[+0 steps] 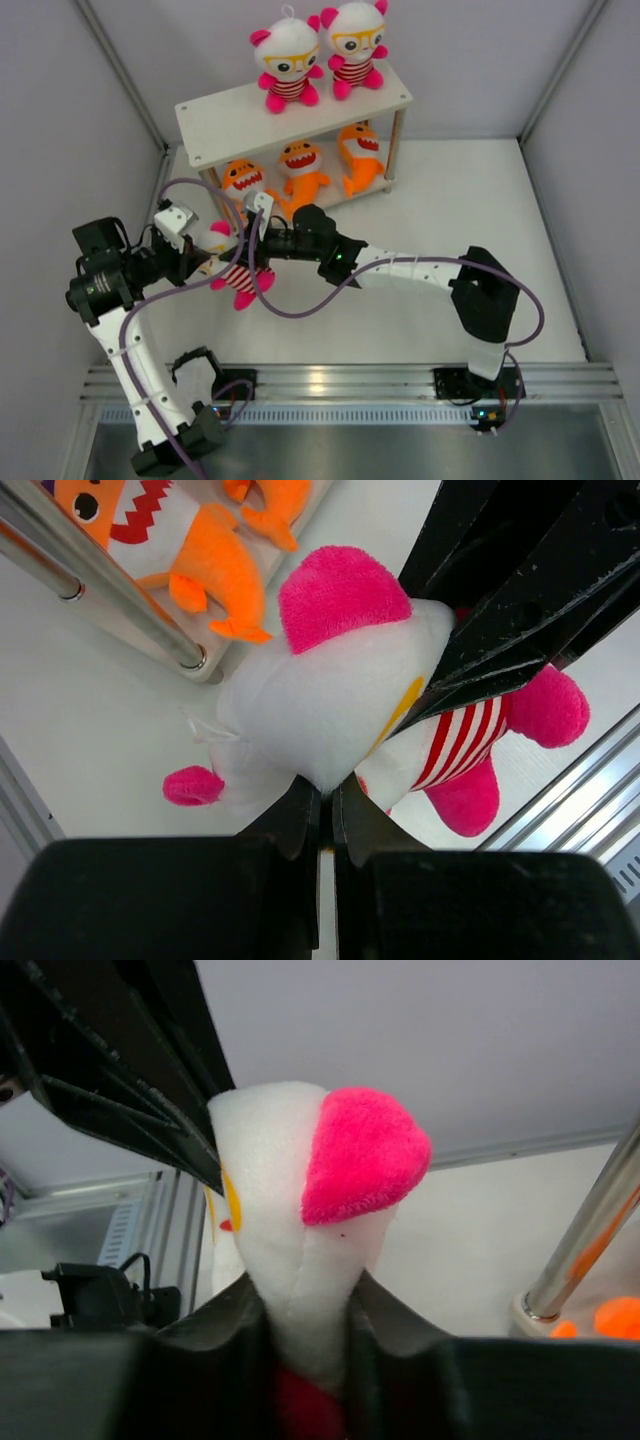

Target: Place and organize the stuffed toys onto the shelf

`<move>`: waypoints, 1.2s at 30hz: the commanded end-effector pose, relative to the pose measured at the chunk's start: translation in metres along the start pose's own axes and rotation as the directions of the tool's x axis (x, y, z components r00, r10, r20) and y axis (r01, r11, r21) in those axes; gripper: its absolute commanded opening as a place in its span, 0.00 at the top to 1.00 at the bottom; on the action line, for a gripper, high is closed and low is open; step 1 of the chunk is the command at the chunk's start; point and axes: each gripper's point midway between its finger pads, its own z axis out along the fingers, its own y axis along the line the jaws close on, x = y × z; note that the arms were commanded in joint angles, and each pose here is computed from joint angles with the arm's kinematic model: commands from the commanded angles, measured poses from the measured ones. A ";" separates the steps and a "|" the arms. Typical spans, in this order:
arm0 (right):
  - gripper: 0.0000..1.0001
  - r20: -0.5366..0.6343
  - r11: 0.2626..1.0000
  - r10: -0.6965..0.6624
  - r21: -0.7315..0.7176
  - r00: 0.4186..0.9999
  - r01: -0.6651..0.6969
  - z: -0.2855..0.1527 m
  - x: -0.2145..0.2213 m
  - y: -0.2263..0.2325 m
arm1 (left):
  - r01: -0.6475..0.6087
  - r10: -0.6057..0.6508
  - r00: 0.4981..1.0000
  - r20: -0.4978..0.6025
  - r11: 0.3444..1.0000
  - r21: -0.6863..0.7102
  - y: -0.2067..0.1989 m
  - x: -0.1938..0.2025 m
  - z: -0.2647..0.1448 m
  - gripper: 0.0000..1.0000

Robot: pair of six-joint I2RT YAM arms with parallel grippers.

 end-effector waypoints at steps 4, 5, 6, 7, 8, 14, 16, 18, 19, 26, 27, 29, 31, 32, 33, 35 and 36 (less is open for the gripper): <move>1.00 0.040 0.998 -0.057 -0.036 0.998 0.058 -0.011 -0.020 0.016 | -0.030 0.022 0.993 0.113 0.997 0.066 -0.019 -0.034 -0.008 1.00; 1.00 0.039 0.998 -0.052 -0.030 0.998 0.054 -0.016 -0.013 0.013 | -0.027 0.019 0.993 0.113 0.997 0.066 -0.020 -0.034 -0.008 0.98; 1.00 0.056 0.998 -0.056 -0.026 0.997 0.058 -0.019 -0.015 0.012 | -0.029 0.022 0.993 0.116 0.998 0.059 -0.020 -0.037 -0.010 0.83; 1.00 0.125 0.997 -0.080 -0.012 0.989 0.082 -0.025 -0.035 0.011 | -0.012 0.006 0.994 0.111 0.999 0.052 -0.020 -0.038 -0.011 0.65; 1.00 0.150 0.996 -0.088 0.003 0.985 0.088 -0.031 -0.040 0.008 | -0.006 0.001 0.994 0.110 0.999 0.048 -0.019 -0.040 -0.012 0.30; 1.00 0.438 0.959 -0.283 0.105 0.853 0.264 -0.100 -0.099 0.008 | -0.001 -0.005 0.983 0.181 0.999 0.032 -0.027 -0.082 -0.032 0.10; 1.00 0.478 0.947 -0.320 0.131 0.818 0.293 -0.119 -0.119 0.007 | -0.022 0.009 0.972 0.233 0.998 0.055 -0.037 -0.104 -0.042 0.03; 1.00 0.560 0.932 -0.363 0.215 0.744 0.293 -0.146 -0.153 0.000 | -0.063 0.033 0.958 0.285 0.993 0.097 -0.049 -0.119 -0.048 0.02; 1.00 0.587 0.923 -0.384 0.262 0.713 0.281 -0.156 -0.163 -0.005 | -0.083 0.049 0.953 0.298 0.991 0.102 -0.050 -0.125 -0.050 0.02; 1.00 0.779 0.812 -0.546 0.402 0.308 0.424 -0.200 -0.247 0.030 | -0.201 0.168 0.917 0.362 0.978 0.055 -0.051 -0.166 -0.071 0.02; 1.00 0.779 0.806 -0.545 0.386 0.309 0.449 -0.192 -0.249 0.032 | -0.203 0.168 0.913 0.373 0.978 0.055 -0.053 -0.172 -0.075 0.02; 1.00 0.789 0.793 -0.547 0.381 0.281 0.476 -0.184 -0.270 0.036 | -0.224 0.193 0.894 0.404 0.974 0.031 -0.052 -0.190 -0.084 0.02; 1.00 0.791 0.788 -0.549 0.382 0.270 0.482 -0.173 -0.273 0.032 | -0.195 0.188 0.881 0.433 0.980 -0.029 -0.054 -0.212 -0.100 0.02; 1.00 0.794 0.785 -0.554 0.396 0.252 0.478 -0.170 -0.283 0.028 | -0.239 0.259 0.855 0.450 0.966 -0.102 -0.048 -0.227 -0.108 0.02; 1.00 0.793 0.785 -0.556 0.402 0.250 0.472 -0.168 -0.290 0.025 | -0.202 0.240 0.855 0.459 0.970 -0.132 -0.049 -0.232 -0.113 0.02; 1.00 0.785 0.784 -0.560 0.399 0.265 0.476 -0.156 -0.301 0.020 | -0.159 0.270 0.844 0.464 0.951 -0.264 -0.028 -0.244 -0.123 0.02; 1.00 0.787 0.781 -0.562 0.402 0.256 0.477 -0.155 -0.306 0.020 | -0.140 0.265 0.844 0.467 0.948 -0.285 -0.022 -0.246 -0.125 0.02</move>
